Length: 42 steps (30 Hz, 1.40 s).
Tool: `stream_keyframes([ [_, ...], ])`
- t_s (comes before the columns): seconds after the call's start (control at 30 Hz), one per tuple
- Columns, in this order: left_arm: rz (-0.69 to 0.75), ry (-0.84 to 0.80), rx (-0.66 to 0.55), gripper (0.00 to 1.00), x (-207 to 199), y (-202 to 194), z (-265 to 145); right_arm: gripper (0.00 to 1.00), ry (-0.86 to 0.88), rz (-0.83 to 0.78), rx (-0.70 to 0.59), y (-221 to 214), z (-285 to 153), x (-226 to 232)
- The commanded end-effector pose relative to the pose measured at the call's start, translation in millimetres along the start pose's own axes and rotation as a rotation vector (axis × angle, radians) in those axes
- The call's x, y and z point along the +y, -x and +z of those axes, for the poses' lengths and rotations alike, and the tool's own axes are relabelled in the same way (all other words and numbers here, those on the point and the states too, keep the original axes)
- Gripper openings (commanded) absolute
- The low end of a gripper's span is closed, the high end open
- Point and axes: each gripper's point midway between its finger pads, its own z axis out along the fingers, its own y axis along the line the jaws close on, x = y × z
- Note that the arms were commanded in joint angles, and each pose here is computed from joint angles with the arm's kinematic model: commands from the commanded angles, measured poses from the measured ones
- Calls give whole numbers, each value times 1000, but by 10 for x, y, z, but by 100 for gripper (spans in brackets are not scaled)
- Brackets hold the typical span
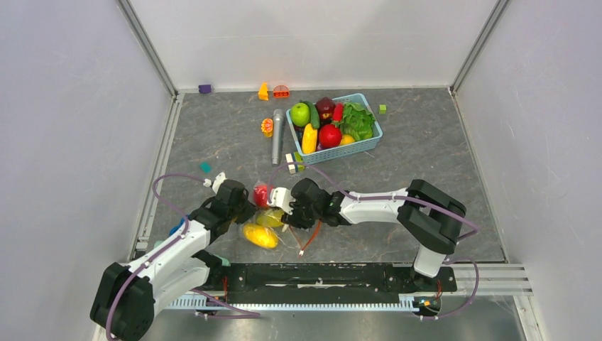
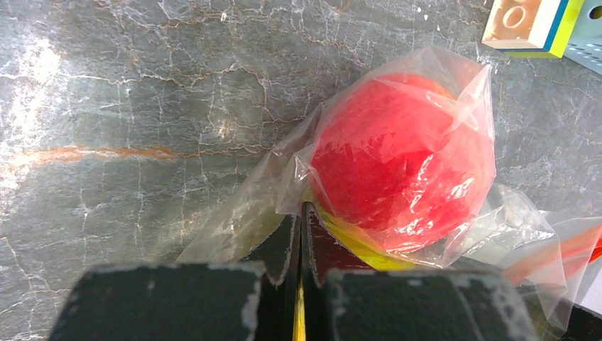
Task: Open the zip-top bag and remove the fake food
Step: Pick up the fake vegetable from the zipper food storage bag.
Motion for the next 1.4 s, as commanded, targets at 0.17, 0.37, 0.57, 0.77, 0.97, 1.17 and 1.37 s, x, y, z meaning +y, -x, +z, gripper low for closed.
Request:
stream_keyframes([
  [0.17,2,-31,-28,2,-112,94,-48,39,-49,9,-10,76,-81,-127],
  [0.37,1,-31,-28,2,-114,94,-48,31,-100,18,-10,129,-350,-198],
  [0.57,3,-31,-30,2,-122,102,-49,31,-171,38,-26,203,-672,-296],
  [0.77,1,-29,-29,2,-118,100,-44,31,-278,102,-14,115,-968,-413],
  [0.97,4,-29,-28,2,-116,94,-38,26,-365,219,18,-93,-1167,-544],
  [1.17,-1,-29,-28,2,-89,76,-30,25,-488,409,-78,-75,-1559,-981],
  [1.37,2,-24,-25,2,-78,69,-23,26,-653,540,-172,118,-2002,-1617],
])
